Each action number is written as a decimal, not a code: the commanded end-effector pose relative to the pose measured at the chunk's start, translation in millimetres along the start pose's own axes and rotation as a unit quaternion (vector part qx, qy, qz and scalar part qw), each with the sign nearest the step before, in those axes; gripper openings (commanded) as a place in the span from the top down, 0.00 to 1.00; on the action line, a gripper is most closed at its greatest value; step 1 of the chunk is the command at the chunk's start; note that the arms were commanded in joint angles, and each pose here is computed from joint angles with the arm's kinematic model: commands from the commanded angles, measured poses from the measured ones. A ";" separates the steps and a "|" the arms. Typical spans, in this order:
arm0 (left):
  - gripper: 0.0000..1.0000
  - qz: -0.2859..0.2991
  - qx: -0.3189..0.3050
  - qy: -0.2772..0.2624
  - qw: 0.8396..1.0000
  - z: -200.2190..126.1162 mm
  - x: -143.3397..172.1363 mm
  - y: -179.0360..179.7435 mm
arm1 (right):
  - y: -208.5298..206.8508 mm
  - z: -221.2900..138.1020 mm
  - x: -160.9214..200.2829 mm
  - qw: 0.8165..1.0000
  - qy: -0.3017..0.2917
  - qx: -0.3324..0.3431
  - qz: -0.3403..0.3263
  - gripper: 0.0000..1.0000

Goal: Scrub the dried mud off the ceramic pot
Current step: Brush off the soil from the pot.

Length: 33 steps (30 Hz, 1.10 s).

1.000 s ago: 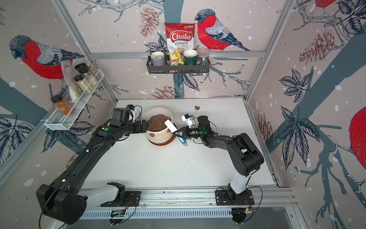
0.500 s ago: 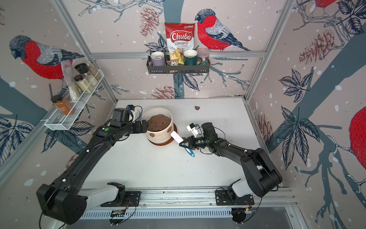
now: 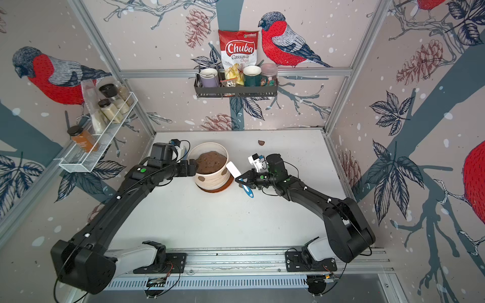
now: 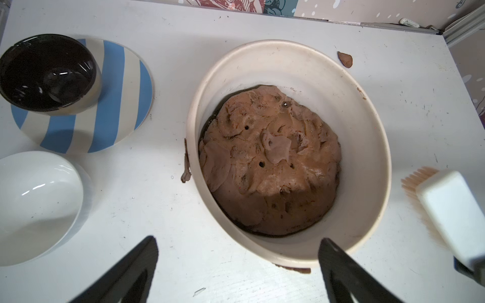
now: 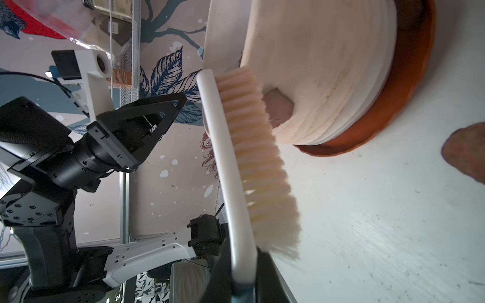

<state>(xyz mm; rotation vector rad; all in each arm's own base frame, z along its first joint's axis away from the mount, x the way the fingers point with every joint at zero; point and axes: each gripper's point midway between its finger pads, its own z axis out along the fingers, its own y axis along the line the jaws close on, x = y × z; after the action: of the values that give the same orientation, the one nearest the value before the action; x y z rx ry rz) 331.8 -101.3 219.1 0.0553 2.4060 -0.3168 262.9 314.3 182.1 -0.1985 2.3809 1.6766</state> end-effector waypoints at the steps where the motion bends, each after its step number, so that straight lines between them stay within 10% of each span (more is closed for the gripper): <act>1: 0.05 0.002 0.006 -0.008 1.000 -0.2 -4.9 -1.6 | 6.8 7.6 -10.8 1.000 -0.013 -0.015 0.007 1.00; 33: 0.09 0.004 0.010 0.003 1.000 4.1 -1.5 -2.2 | -68.7 18.8 51.0 0.996 0.044 -0.013 0.074 1.00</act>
<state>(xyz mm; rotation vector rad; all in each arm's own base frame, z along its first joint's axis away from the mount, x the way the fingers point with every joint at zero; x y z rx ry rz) 331.4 -106.4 214.0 0.0764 2.4257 -0.3472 237.5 312.2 96.3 -0.0931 2.4940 1.7833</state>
